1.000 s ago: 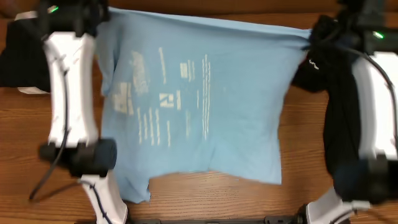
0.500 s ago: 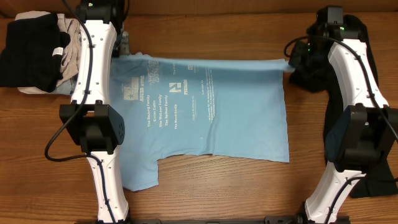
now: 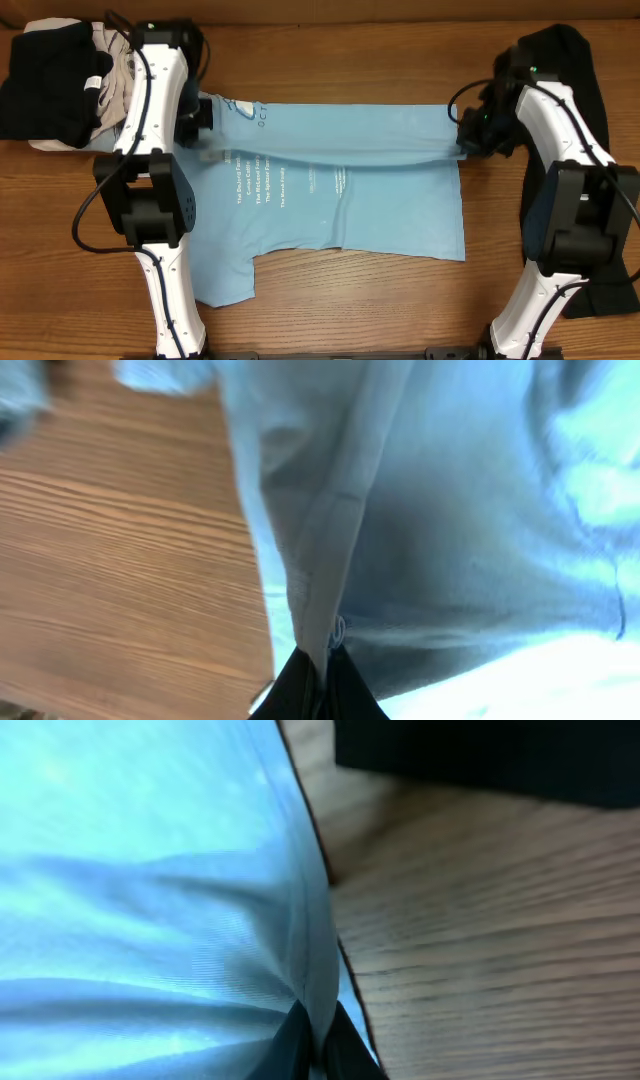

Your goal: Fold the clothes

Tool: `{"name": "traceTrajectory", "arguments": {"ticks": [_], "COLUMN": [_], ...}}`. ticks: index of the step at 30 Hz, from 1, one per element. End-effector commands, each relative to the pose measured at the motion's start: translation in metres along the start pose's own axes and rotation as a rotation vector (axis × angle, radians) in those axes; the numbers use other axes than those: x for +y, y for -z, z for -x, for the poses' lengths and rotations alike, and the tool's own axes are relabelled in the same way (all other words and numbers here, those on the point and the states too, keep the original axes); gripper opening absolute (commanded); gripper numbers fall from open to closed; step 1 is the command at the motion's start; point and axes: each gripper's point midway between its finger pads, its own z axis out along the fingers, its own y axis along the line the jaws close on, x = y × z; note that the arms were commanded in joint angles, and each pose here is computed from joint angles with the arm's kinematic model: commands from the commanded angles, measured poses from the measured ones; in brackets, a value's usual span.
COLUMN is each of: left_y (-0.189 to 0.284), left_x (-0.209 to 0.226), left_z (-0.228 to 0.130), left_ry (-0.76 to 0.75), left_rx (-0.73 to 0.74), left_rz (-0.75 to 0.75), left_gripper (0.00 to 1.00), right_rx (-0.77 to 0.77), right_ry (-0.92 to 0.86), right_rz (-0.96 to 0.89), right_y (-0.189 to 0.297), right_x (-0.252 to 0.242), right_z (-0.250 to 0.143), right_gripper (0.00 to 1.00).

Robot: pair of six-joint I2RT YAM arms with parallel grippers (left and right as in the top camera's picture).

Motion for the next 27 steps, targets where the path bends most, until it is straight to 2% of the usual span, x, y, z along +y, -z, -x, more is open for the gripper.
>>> {"name": "traceTrajectory", "arguments": {"ticks": [1, 2, 3, 5, 7, 9, 14, 18, 21, 27], "left_y": [-0.017, -0.022, -0.028, -0.036, -0.038, -0.036, 0.005, 0.083, 0.136, 0.205], "left_x": [-0.003, -0.004, -0.005, -0.007, -0.009, -0.008, -0.006, -0.008, -0.012, 0.005], "left_z": [-0.015, -0.017, -0.02, -0.024, -0.025, -0.023, -0.012, -0.01, -0.024, -0.078], "left_ry": [0.008, 0.003, 0.0, -0.015, -0.027, -0.04, -0.026, 0.0, 0.0, 0.058], "left_rx": [0.061, 0.075, 0.089, 0.109, 0.116, 0.105, 0.023, -0.167, -0.308, -0.483], "left_rz": [-0.014, -0.012, -0.01, -0.015, -0.021, -0.024, -0.06, -0.188, -0.302, -0.325], "left_gripper": [0.04, 0.1, 0.23, 0.57, 0.79, 0.9, 1.0, 1.0, 1.0, 1.0], "right_rx": [-0.026, -0.029, -0.032, -0.033, -0.031, -0.028, -0.122, -0.285, -0.384, -0.505], "right_ry": [0.005, 0.004, 0.005, 0.005, 0.005, 0.006, 0.014, 0.036, 0.033, 0.016], "right_rz": [0.005, 0.006, 0.006, 0.007, 0.008, 0.022, 0.087, 0.13, 0.167, 0.191], "right_y": [0.001, 0.001, 0.001, 0.001, 0.001, 0.003, 0.045, 0.122, 0.176, 0.244], "right_x": [-0.003, -0.003, -0.003, -0.002, -0.002, 0.0, 0.015, 0.024, 0.028, 0.02], "right_z": [0.003, 0.004, 0.005, 0.005, 0.005, 0.004, 0.006, -0.005, -0.03, -0.096], "right_gripper": [0.1, 0.17, 0.31, 0.56, 0.67, 0.69, 0.7, 0.71, 0.72, 0.72]}}
